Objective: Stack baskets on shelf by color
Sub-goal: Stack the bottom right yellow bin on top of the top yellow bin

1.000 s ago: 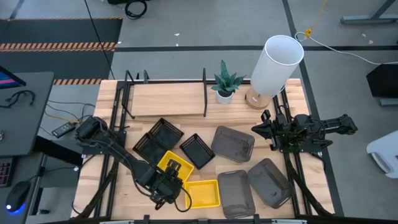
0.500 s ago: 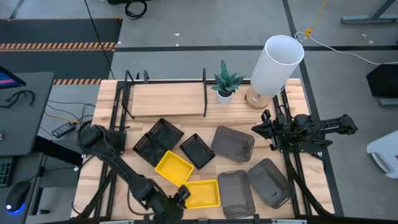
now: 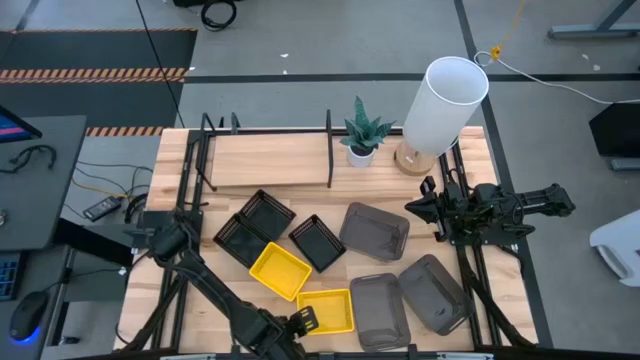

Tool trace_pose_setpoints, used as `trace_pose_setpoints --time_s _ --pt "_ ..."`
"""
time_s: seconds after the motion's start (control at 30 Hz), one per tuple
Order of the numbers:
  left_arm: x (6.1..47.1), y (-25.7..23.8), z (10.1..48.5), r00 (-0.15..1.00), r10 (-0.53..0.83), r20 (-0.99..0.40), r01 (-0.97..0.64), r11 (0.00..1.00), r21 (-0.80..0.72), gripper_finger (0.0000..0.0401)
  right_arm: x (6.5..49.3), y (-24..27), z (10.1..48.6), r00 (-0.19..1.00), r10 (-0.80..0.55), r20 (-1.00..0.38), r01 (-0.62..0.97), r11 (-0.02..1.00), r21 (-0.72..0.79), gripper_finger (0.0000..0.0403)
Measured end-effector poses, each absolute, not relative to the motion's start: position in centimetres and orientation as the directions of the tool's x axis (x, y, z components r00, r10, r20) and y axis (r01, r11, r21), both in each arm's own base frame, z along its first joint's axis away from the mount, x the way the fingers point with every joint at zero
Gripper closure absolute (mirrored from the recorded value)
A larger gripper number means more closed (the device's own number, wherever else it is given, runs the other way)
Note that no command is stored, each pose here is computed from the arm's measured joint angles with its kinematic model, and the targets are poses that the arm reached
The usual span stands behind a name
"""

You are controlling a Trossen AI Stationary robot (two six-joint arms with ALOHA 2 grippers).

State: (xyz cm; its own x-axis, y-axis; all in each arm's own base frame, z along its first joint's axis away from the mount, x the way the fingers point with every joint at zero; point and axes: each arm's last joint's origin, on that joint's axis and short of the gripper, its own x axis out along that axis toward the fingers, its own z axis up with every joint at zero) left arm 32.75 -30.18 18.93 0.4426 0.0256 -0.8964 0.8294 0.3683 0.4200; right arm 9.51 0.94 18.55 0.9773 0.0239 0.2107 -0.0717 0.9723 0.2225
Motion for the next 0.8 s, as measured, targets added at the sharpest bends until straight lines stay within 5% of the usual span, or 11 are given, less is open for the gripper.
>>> trace_pose_setpoints --time_s 0.6,0.8 --pt "34.2 -28.9 15.4 0.373 0.113 -0.921 0.914 0.124 0.386 0.023 9.5 0.9 18.6 0.977 0.024 0.211 -0.072 0.972 0.222 0.0376" --pt "34.1 -29.6 14.8 0.401 0.13 -0.907 0.907 0.084 0.413 0.0272 9.5 0.9 18.6 0.977 0.024 0.211 -0.072 0.972 0.222 0.0376"
